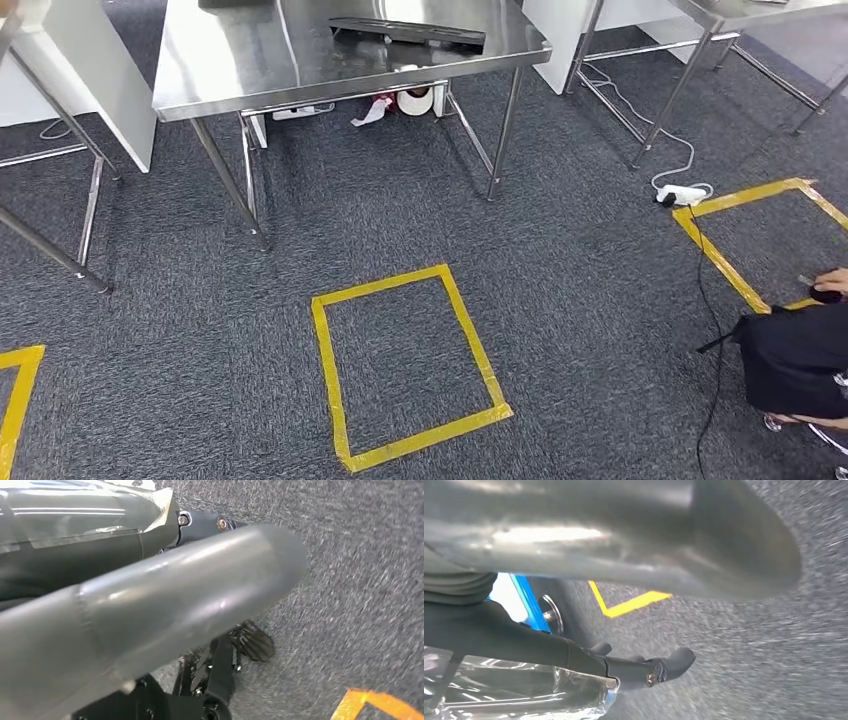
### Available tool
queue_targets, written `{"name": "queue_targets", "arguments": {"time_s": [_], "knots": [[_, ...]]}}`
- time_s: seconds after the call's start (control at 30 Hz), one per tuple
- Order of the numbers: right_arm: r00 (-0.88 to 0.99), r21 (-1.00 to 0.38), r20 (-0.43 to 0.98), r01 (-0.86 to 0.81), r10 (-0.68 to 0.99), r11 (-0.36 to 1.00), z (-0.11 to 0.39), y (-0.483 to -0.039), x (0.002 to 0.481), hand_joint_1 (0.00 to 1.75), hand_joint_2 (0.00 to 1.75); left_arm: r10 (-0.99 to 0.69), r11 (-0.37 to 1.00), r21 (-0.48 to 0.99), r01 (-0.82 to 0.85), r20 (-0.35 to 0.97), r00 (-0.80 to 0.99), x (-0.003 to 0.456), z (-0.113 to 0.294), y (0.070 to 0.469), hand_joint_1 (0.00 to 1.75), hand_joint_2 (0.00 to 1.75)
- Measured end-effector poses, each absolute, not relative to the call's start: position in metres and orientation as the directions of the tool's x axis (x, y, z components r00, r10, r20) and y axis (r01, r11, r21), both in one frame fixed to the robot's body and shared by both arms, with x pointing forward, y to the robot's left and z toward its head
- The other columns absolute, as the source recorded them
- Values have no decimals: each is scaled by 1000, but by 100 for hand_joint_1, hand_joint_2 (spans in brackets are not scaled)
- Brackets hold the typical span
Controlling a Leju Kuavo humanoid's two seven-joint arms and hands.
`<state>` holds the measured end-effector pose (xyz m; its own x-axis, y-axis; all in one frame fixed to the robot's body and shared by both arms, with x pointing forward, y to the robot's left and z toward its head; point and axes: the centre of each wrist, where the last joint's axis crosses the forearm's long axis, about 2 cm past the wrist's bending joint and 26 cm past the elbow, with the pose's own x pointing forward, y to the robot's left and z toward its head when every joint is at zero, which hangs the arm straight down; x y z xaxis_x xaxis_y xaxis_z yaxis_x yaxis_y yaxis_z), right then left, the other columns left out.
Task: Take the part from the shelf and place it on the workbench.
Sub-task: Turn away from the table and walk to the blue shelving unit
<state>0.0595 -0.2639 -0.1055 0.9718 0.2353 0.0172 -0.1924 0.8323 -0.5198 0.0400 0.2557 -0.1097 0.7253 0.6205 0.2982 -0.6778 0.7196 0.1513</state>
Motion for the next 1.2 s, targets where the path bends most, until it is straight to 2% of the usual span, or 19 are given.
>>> {"name": "queue_targets", "arguments": {"time_s": [1.2], "knots": [[982, -479, 4, -162, 187, 863, -106, -269, 58, 0, 0, 619, 727, 139, -672, 289, 730, 39, -110, 252, 0, 0]]}}
